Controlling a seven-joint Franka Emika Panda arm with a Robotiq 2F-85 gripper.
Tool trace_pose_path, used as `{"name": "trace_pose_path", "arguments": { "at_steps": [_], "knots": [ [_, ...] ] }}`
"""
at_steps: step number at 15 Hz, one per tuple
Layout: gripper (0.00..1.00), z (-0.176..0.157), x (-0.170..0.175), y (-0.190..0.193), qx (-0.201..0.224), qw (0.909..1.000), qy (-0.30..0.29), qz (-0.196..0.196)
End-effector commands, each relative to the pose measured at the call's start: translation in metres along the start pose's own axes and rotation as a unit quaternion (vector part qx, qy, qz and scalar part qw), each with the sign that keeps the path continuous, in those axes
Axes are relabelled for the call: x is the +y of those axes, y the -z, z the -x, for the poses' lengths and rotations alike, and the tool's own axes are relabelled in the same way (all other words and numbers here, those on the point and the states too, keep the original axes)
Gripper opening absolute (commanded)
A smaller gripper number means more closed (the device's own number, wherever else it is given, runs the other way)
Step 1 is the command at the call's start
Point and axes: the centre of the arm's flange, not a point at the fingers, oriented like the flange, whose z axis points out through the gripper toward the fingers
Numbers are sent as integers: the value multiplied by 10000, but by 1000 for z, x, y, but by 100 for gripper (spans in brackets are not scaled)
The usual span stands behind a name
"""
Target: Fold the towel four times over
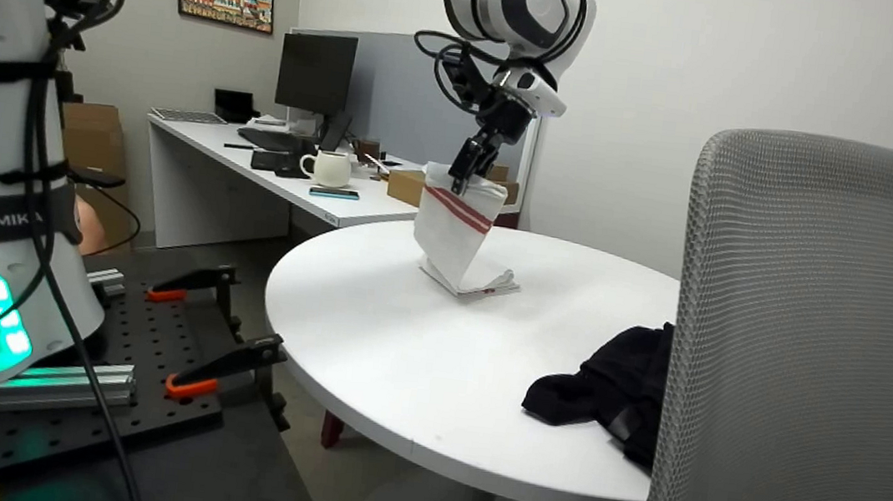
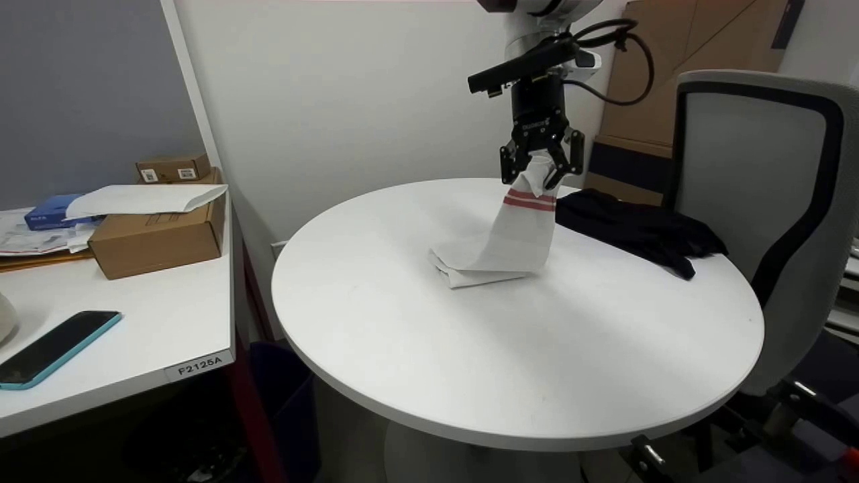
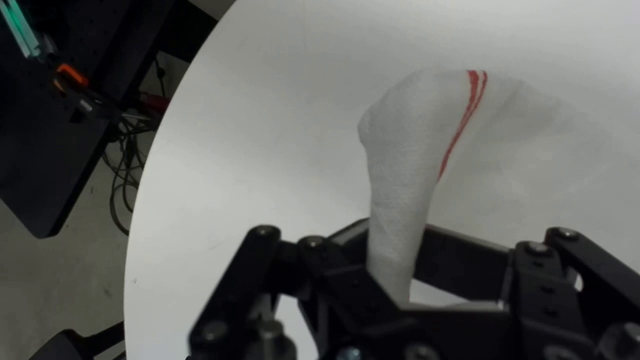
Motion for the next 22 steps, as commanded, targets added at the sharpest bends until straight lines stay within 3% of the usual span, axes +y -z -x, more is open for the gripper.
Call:
{"name": "trace_pose_path", "arguments": {
  "at_steps": [1, 13, 22],
  "knots": [
    [0, -7, -21, 3, 41, 9999, -101, 102],
    [0, 7, -69, 5, 579, 9946, -12, -867],
    [0, -2, -104, -19, 551, 9847, -251, -1636]
  ]
}}
